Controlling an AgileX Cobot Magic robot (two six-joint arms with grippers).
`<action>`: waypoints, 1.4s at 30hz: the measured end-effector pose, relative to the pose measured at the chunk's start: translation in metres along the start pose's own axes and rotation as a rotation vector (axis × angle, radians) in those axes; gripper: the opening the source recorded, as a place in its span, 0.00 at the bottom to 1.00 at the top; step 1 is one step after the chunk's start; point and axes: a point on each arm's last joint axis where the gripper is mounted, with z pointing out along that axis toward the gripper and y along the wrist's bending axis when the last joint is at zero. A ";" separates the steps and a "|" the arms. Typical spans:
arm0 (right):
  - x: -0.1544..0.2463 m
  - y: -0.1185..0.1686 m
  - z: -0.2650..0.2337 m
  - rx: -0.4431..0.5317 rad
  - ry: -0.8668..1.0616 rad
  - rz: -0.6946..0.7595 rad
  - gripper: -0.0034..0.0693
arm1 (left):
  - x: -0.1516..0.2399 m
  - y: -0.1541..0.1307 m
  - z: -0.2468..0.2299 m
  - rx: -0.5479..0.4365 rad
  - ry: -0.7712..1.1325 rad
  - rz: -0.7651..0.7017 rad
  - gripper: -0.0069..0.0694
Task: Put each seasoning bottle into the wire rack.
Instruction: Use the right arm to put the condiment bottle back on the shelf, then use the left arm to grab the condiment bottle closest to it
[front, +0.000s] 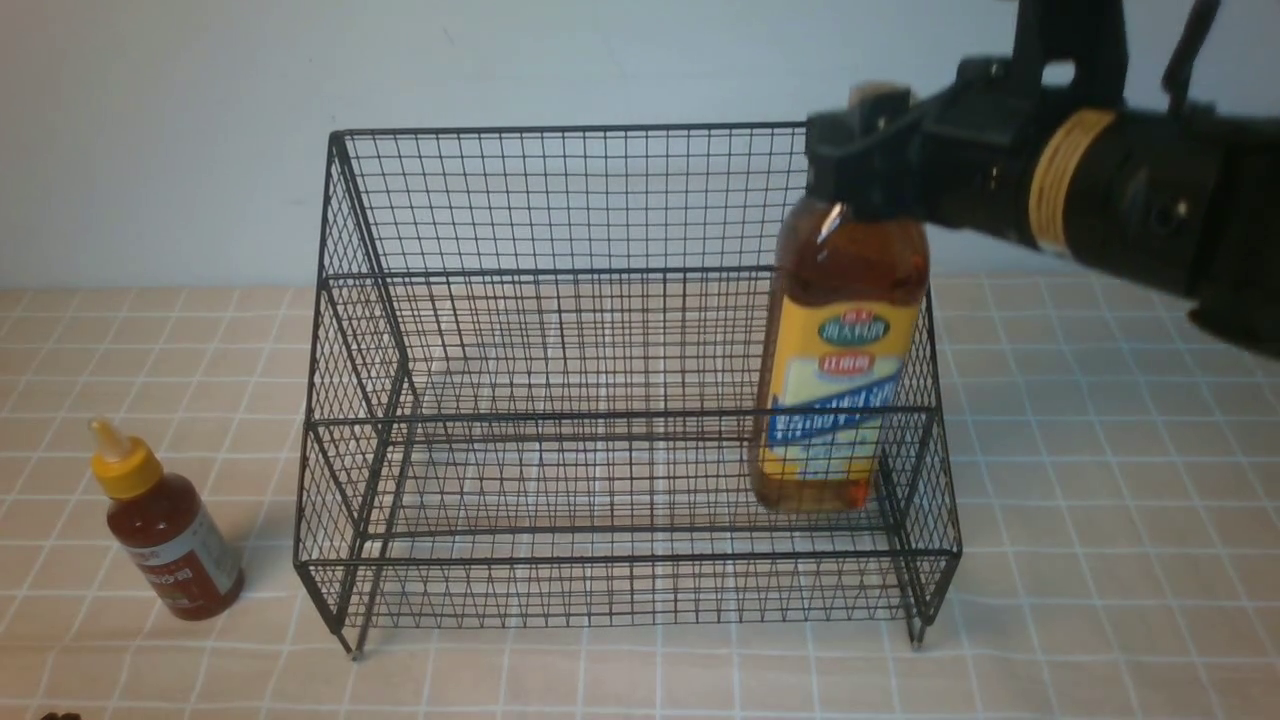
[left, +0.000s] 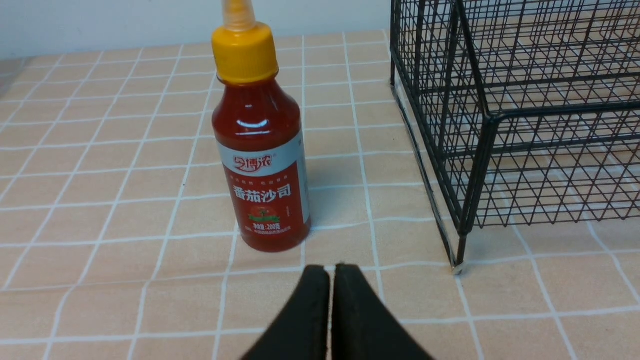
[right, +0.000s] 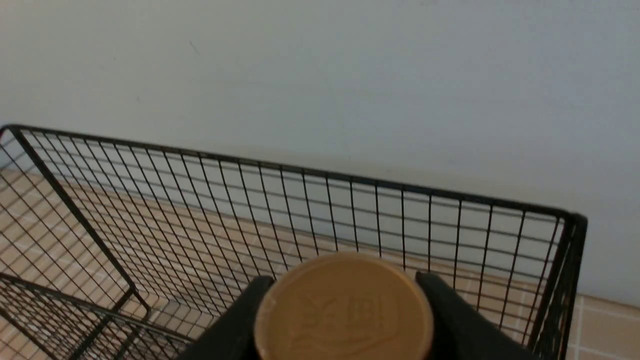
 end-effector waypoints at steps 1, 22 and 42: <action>0.004 0.000 0.000 -0.006 0.011 -0.002 0.49 | 0.000 0.000 0.000 0.000 0.000 0.000 0.08; -0.038 0.011 -0.069 -0.072 -0.181 -0.088 0.73 | 0.000 0.000 0.000 0.000 0.000 0.000 0.08; -0.038 -0.040 -0.139 0.510 0.097 -0.392 0.03 | 0.000 0.000 0.000 0.000 0.000 0.000 0.08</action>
